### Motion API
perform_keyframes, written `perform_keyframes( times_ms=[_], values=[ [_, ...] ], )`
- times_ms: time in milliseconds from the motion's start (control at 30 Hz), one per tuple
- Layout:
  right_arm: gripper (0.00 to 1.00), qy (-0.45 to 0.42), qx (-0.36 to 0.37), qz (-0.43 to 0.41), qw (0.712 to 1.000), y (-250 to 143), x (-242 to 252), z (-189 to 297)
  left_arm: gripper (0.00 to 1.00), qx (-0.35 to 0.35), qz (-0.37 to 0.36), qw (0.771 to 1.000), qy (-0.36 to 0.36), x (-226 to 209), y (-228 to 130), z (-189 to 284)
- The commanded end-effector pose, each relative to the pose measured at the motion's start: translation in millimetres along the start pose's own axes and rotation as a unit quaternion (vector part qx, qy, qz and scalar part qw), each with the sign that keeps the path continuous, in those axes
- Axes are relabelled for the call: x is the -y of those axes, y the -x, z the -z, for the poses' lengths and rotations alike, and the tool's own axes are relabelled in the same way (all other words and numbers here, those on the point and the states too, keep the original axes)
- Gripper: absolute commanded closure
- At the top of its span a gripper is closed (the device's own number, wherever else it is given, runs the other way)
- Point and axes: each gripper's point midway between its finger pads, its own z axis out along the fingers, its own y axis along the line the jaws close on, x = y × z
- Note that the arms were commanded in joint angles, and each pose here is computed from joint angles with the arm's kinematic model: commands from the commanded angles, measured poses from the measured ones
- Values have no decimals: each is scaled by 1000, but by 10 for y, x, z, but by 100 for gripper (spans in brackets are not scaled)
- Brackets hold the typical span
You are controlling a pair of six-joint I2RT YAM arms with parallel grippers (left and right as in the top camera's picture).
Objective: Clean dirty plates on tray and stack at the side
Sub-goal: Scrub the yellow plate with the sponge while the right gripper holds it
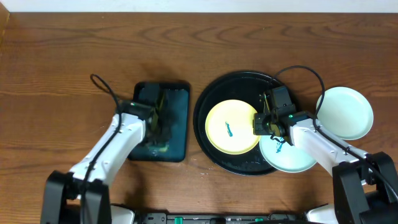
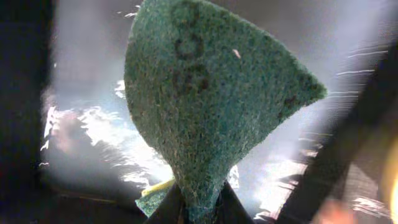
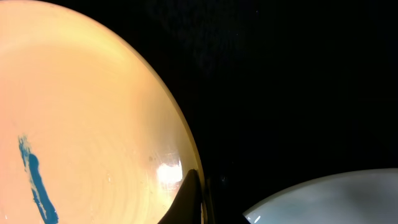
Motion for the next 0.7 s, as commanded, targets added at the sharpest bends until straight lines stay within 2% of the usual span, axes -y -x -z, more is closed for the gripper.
perform_keyframes(
  times_ms=[0, 100, 267, 500, 667],
  values=[
    [99, -8, 15, -3, 1000, 80, -6, 56, 92, 29, -30, 993, -109, 472, 165, 403],
    [99, -8, 13, -1, 1000, 65, -11, 55, 92, 42, -43, 984, -168, 766, 197, 510],
    [99, -3, 8, 2, 1000, 16, -114, 49, 93, 64, -85, 970, -217, 1382, 111, 477],
    [99, -26, 16, -5, 1000, -5, -143, 40, 93, 39, -109, 969, -218, 1889, -197, 72],
    [99, -27, 16, -4, 999, -7, -146, 40, 92, -1, -73, 980, -185, 1942, -334, -436]
  ],
)
